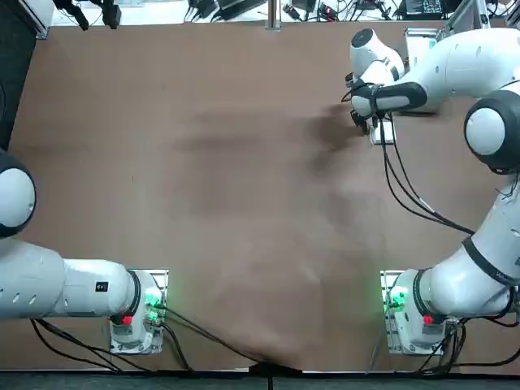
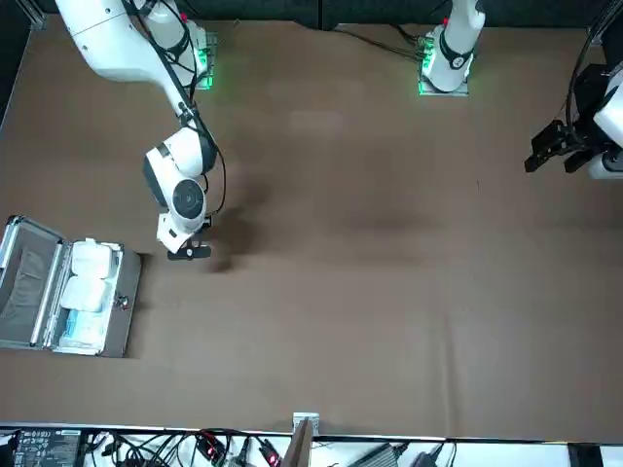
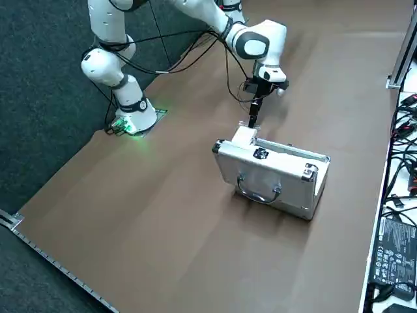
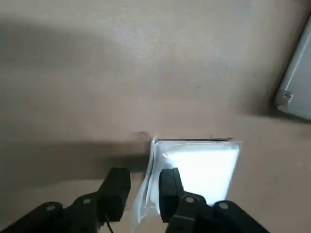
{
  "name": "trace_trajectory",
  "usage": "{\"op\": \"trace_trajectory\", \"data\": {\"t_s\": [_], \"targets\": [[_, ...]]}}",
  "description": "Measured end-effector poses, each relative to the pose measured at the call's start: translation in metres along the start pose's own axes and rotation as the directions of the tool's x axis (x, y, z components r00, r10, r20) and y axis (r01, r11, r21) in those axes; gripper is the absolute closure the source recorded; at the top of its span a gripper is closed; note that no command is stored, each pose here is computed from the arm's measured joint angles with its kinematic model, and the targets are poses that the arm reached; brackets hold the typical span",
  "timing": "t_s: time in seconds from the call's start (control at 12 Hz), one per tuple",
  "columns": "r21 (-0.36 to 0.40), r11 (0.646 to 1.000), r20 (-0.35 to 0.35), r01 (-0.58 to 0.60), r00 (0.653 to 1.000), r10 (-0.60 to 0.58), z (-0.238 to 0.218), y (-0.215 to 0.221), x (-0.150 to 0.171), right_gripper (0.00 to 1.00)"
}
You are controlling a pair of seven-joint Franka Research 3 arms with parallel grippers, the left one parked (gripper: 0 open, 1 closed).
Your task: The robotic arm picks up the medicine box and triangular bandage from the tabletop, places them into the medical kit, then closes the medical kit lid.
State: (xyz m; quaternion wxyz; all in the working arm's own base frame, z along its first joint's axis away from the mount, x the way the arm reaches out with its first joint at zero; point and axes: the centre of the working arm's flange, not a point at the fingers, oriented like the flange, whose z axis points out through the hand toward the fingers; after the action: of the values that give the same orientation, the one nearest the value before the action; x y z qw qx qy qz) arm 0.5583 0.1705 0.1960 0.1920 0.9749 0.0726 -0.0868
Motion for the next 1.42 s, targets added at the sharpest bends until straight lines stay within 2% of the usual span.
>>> {"op": "trace_trajectory", "data": {"t_s": [0.17,0.25,0.42,0.58,1.08,1.42], "targets": [[-0.003,1.000,0.003,-0.009,1.000,0.009,0.003,0.001,0.000,0.60],[-0.006,1.000,0.007,-0.011,1.000,0.011,0.004,0.001,0.000,0.67],[-0.012,1.000,0.014,-0.011,1.000,0.011,0.005,0.001,0.000,0.72],[-0.020,1.000,0.016,-0.010,1.000,0.010,0.004,0.003,0.000,0.96],[-0.030,0.999,0.016,-0.024,1.000,0.025,-0.006,0.009,0.007,0.99],[-0.073,0.995,0.037,-0.068,0.997,0.071,-0.038,0.029,0.020,0.99]]}}
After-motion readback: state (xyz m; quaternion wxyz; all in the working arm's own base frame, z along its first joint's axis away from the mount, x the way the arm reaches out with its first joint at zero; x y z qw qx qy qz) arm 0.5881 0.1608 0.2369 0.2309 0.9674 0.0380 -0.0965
